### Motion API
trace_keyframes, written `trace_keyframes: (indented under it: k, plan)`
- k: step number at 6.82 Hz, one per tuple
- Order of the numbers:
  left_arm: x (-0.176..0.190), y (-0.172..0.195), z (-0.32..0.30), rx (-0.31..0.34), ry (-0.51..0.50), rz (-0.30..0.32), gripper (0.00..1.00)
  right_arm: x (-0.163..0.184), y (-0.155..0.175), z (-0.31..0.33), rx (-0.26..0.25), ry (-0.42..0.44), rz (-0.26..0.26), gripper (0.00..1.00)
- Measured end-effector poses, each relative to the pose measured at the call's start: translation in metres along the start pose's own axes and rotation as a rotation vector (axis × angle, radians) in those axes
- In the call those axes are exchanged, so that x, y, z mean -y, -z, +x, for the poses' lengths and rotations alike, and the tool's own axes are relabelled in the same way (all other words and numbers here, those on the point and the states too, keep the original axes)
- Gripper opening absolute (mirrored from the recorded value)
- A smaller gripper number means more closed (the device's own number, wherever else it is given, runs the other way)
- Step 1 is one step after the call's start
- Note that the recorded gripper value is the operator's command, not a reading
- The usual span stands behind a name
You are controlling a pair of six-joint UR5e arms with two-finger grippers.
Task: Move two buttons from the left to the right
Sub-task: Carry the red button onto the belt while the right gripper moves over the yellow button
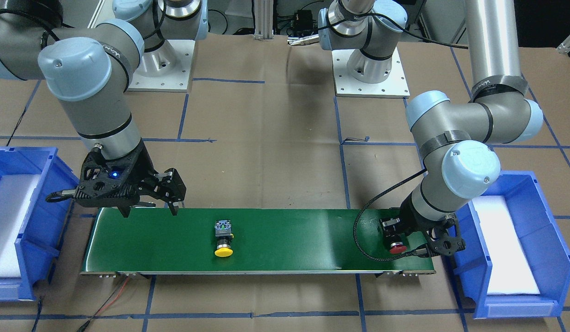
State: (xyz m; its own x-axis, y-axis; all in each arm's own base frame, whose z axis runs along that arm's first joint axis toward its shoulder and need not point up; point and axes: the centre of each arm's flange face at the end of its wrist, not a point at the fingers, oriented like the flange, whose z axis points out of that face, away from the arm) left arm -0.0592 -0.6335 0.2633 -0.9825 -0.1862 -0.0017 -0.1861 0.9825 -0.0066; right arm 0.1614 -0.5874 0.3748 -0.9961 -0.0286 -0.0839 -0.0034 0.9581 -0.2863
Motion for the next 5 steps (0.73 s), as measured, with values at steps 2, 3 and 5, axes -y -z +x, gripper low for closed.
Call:
trace_keyframes:
  k: [2, 3, 5]
  plan:
    - [0.004, 0.015, 0.002, -0.005, -0.003, 0.025, 1.0, 0.0, 0.002, -0.013, 0.15, 0.001, 0.012, 1.0]
    - [0.005, 0.034, 0.004, -0.007, -0.01, 0.045, 1.0, -0.001, 0.0, -0.014, 0.185, -0.001, 0.005, 1.0]
    - [-0.007, 0.082, 0.01, -0.023, -0.036, 0.025, 1.0, -0.002, -0.014, -0.013, 0.197, -0.004, -0.021, 1.0]
